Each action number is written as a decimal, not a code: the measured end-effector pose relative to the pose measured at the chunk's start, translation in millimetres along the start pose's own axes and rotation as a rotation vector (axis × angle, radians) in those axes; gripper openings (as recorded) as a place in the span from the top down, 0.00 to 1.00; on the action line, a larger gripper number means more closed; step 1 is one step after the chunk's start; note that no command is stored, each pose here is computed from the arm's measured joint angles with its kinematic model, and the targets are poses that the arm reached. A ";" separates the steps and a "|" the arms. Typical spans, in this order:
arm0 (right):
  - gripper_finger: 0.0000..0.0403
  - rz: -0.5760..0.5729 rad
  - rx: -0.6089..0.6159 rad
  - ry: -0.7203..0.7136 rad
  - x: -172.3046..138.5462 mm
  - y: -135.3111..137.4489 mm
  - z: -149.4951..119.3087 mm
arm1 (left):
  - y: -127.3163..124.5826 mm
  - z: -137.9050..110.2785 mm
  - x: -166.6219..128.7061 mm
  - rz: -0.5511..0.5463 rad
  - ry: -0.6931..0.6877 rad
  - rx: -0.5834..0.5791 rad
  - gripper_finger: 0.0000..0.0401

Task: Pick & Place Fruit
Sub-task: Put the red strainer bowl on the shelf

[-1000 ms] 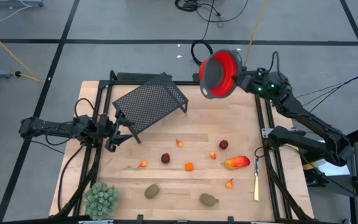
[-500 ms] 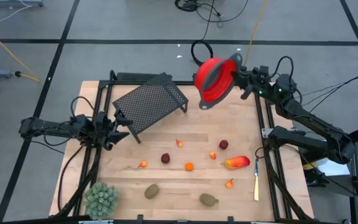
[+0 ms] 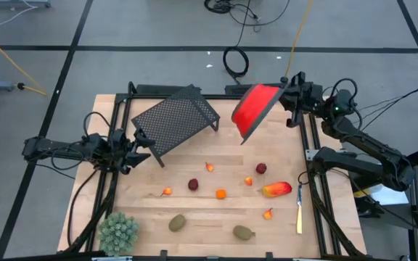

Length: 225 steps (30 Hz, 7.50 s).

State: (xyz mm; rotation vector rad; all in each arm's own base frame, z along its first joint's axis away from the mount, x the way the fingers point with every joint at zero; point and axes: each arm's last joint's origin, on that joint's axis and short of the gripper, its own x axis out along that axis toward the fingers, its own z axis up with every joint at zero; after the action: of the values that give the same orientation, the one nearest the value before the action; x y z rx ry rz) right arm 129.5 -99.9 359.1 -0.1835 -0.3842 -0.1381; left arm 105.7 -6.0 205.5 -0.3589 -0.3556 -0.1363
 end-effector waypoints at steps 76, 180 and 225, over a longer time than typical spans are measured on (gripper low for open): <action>0.98 -0.404 0.784 0.360 57.3 17.5 -114.7 | 6.3 24.6 48.6 0.505 -0.014 0.099 0.32; 0.94 -0.731 -0.224 0.324 114.4 108.7 -50.0 | 44.7 73.6 243.4 1.017 0.211 0.536 0.98; 0.54 -0.869 -0.258 0.395 102.6 102.4 -38.6 | 105.4 92.1 205.2 1.143 0.335 0.169 1.00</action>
State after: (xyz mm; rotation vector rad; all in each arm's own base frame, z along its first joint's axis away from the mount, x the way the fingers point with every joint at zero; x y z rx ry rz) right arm 254.7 -18.2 347.9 -0.2277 -0.0259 -1.0674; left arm 287.6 111.6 327.0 -0.3206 0.2035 0.9387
